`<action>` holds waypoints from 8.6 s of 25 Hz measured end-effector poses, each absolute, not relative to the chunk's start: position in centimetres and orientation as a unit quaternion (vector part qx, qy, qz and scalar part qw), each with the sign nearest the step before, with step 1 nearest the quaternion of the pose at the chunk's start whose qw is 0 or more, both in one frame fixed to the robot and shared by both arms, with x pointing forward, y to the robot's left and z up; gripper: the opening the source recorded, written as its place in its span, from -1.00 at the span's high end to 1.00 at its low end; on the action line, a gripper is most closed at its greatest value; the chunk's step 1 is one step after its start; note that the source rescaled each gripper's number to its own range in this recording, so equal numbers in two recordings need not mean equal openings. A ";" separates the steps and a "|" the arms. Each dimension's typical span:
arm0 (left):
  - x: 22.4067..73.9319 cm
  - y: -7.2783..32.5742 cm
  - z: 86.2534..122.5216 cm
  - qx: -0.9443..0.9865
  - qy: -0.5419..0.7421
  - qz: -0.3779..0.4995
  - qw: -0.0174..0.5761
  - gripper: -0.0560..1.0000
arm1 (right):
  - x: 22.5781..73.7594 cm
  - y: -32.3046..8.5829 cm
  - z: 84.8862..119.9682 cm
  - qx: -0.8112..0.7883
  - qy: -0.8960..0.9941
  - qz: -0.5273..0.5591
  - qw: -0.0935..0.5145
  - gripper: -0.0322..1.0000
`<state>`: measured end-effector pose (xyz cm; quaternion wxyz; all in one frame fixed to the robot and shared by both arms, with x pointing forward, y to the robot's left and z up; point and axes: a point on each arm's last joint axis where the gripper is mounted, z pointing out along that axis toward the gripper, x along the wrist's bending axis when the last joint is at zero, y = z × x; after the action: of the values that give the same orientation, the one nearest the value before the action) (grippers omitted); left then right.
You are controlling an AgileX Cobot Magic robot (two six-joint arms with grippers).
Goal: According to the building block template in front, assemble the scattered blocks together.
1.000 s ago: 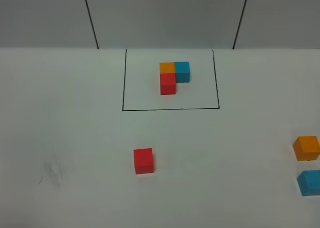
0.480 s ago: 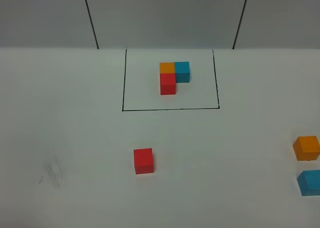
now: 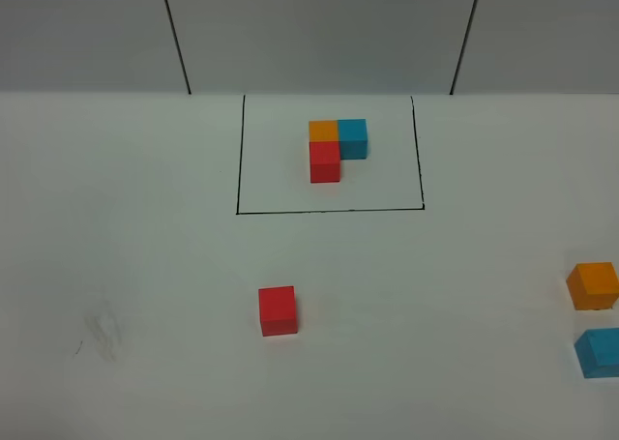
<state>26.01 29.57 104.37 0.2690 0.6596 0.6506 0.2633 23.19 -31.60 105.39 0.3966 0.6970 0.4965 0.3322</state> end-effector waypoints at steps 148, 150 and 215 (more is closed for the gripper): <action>26.0 29.6 104.4 0.660 0.650 0.263 0.269 0.89 | 49.4 -30.2 99.6 0.687 0.680 0.197 0.162 -1.00; 26.0 29.6 104.4 0.660 0.650 0.263 0.269 0.89 | 49.9 -30.2 98.8 0.688 0.682 0.191 0.158 -1.00; 26.0 29.6 104.4 0.660 0.650 0.264 0.269 0.89 | 54.0 -30.9 91.1 0.662 0.722 0.133 0.153 -0.12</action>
<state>26.01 29.57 104.37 0.2687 0.6602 0.6499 0.2635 53.98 -30.88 91.09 0.1534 0.6616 0.7219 0.1327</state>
